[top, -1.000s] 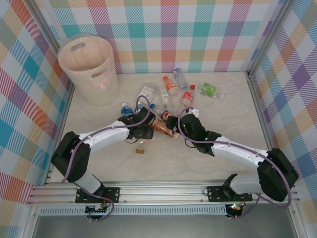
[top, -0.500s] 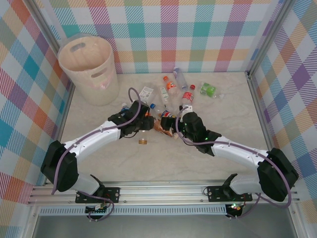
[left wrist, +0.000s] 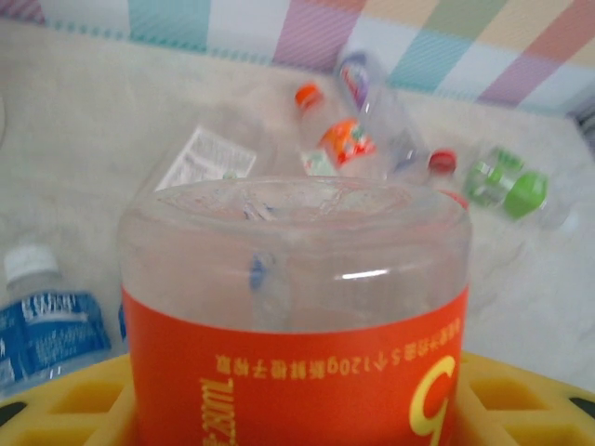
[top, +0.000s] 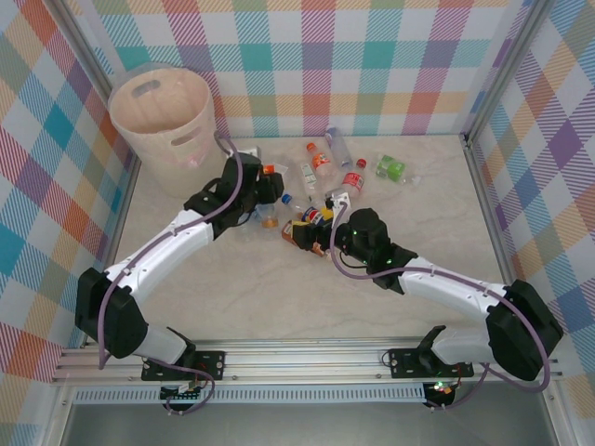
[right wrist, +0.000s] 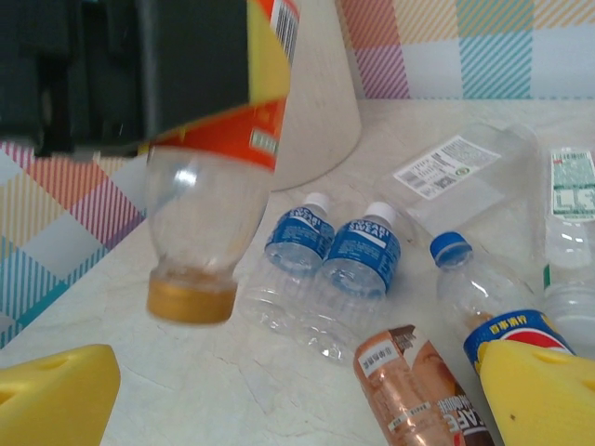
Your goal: Put the plastic bottles in the bin
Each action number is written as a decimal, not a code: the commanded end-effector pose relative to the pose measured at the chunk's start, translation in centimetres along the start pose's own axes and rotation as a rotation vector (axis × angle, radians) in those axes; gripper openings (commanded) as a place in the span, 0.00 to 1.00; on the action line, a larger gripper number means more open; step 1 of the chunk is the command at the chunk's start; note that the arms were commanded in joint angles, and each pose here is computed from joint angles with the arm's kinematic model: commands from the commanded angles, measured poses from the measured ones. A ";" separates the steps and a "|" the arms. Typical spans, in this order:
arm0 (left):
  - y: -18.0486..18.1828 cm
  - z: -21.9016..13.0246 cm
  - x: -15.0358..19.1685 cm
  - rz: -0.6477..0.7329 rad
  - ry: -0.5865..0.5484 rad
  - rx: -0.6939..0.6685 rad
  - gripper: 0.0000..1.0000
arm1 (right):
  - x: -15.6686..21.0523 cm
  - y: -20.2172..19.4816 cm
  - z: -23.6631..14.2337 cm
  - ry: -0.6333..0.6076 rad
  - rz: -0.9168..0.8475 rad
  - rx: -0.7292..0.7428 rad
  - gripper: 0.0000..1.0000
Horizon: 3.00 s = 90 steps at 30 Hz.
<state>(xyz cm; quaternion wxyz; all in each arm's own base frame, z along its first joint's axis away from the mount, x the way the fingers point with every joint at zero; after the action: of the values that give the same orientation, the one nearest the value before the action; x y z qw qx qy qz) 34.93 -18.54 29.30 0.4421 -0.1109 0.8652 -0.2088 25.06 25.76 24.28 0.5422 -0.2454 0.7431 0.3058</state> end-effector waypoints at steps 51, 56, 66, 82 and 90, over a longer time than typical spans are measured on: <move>14.0 0.4 -29.5 -0.252 -0.885 -0.276 0.48 | -1.5 0.8 -0.3 0.023 0.067 -0.050 1.00; 15.4 2.9 -30.0 -0.318 -0.853 -0.289 0.49 | -1.3 0.7 -0.1 0.034 0.071 -0.043 1.00; 17.1 7.5 -29.4 -0.477 -0.815 -0.270 0.54 | -1.0 0.6 0.6 0.055 0.061 -0.036 1.00; 16.4 9.6 -29.3 -0.568 -0.732 -0.155 0.79 | -0.6 0.8 1.0 0.078 0.064 -0.061 1.00; 15.3 8.3 -29.7 -0.530 -0.705 -0.123 0.83 | -0.4 0.8 1.0 0.083 0.065 -0.062 1.00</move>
<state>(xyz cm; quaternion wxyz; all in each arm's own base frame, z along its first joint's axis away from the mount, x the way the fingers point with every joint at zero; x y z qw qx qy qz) 59.72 3.73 37.15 0.6266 -0.4333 0.6151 -0.2034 25.01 26.75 23.64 0.4879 -0.2489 0.7701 0.3271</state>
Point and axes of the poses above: each hand's point on the last joint's axis, 136 mm out from that joint toward the fingers, its own z axis out along the fingers, its own y axis along the line the jaws close on, x = y × z, the point moved 6 cm from there along -z, back along the fingers, and after that the axes turned 10 degrees about -z, right-handed, at the moved point
